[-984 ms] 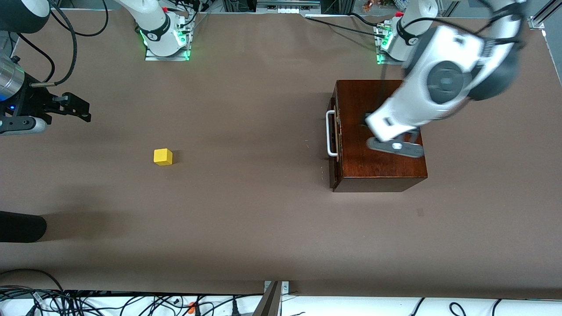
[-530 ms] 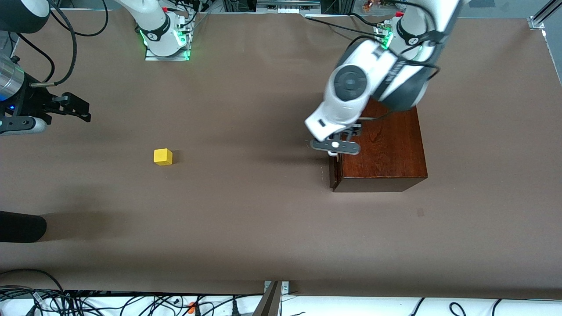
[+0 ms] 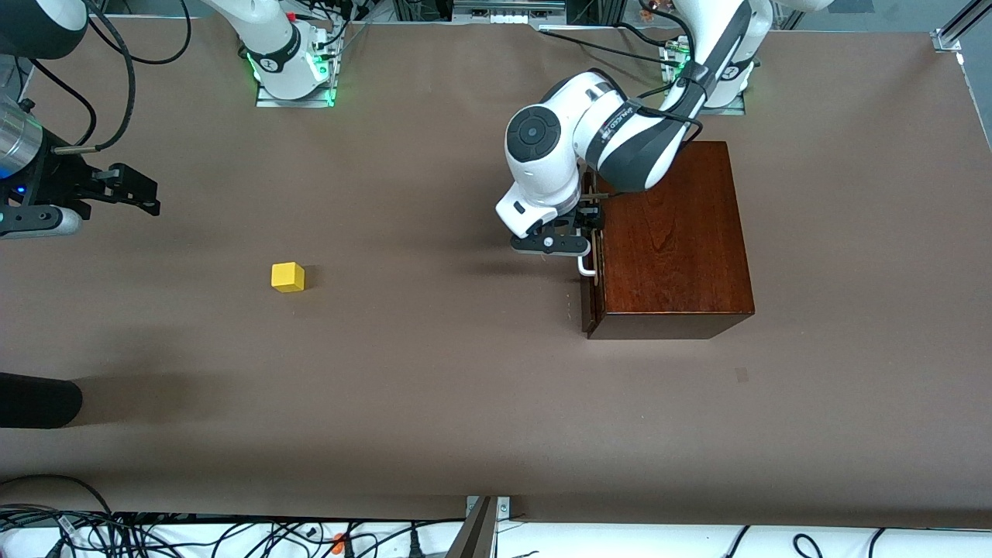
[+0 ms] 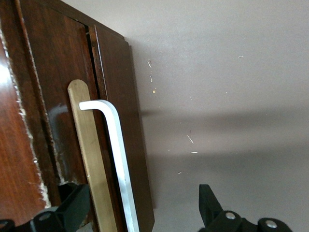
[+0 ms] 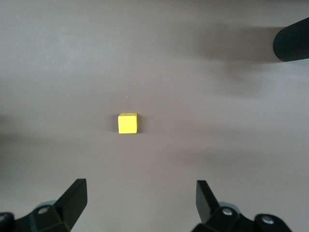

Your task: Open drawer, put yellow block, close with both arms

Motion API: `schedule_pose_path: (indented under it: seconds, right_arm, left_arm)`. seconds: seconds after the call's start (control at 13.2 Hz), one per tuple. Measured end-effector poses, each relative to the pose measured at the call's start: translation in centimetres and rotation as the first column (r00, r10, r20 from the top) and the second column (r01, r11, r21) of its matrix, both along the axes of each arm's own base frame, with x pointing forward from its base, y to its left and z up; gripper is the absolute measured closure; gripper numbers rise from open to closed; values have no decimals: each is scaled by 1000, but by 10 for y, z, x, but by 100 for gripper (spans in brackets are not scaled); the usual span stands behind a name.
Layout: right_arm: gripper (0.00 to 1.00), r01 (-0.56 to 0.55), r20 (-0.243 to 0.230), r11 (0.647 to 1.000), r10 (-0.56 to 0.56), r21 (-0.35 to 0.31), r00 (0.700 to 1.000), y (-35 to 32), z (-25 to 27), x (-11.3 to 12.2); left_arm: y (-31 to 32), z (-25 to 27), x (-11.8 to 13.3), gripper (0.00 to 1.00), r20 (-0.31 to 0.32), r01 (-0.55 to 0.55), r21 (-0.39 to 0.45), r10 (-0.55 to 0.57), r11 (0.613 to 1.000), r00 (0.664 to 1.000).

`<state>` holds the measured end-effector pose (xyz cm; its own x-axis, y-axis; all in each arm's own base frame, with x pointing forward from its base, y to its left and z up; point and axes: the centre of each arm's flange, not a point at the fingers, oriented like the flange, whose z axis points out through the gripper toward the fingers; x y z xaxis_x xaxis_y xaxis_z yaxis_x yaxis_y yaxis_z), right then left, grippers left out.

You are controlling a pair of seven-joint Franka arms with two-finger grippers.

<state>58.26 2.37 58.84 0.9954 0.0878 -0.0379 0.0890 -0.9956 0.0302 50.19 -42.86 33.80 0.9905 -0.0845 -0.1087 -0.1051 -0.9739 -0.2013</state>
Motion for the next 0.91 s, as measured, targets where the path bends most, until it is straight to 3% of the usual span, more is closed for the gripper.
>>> schedule_pose_path:
  seconds: [0.91]
  right_arm:
    - [0,0,0,1000,0,0,1000,0,0,0]
  left_arm:
    - [-15,-46,-3,0,58,-16,49,13,999,998]
